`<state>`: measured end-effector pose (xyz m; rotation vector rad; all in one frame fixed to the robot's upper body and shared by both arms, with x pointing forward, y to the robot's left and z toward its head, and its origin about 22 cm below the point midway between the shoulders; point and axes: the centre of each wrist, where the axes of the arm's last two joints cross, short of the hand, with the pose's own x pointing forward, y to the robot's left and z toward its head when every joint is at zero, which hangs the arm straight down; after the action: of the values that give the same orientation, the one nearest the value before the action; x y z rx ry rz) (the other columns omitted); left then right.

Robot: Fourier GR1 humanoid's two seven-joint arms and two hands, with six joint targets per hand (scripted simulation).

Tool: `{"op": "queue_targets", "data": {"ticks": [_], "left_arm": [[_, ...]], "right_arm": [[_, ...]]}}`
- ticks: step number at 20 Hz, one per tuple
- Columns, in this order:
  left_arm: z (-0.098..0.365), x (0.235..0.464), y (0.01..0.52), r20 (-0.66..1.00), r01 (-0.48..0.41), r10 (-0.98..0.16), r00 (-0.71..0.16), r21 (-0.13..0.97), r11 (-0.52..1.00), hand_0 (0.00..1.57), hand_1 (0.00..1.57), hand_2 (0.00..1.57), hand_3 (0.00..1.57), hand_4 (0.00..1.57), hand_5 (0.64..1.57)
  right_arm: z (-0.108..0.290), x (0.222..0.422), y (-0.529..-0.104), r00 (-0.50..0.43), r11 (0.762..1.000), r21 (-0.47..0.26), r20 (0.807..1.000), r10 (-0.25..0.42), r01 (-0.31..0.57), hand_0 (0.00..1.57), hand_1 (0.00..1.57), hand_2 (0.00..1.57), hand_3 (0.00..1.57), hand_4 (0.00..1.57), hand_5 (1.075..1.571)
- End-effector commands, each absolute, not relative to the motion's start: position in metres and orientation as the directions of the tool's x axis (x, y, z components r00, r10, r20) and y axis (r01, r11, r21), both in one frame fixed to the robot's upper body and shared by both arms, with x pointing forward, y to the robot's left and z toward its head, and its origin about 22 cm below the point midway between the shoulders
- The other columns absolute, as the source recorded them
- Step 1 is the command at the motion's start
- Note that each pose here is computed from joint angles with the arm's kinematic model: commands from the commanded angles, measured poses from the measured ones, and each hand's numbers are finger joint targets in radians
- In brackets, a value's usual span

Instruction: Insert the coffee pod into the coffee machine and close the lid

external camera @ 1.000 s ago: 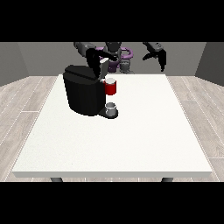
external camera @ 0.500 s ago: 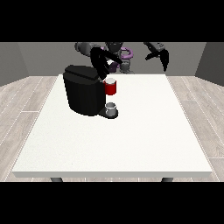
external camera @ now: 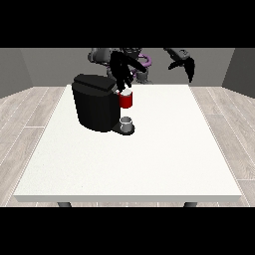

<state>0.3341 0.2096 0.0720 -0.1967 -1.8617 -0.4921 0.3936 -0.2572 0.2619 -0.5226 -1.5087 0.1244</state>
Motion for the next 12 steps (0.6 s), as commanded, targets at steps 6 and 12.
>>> {"op": "queue_targets", "data": {"ticks": [6,12], "left_arm": [[0.108,0.349,0.189,0.898,0.425,-0.079,-0.434,0.281,0.861,0.00,0.00,0.00,0.00,0.31,1.571],[0.121,0.341,0.157,0.882,0.422,-0.062,-0.468,0.285,0.861,0.00,0.00,0.00,0.00,0.35,1.571]], "right_arm": [[0.323,0.374,-0.205,-0.370,0.908,-0.394,0.829,0.419,0.143,0.00,0.00,0.00,0.00,0.00,1.571],[0.304,0.393,-0.181,-0.470,0.927,-0.366,0.805,0.362,0.088,0.00,0.00,0.00,0.00,0.05,1.571]]}}
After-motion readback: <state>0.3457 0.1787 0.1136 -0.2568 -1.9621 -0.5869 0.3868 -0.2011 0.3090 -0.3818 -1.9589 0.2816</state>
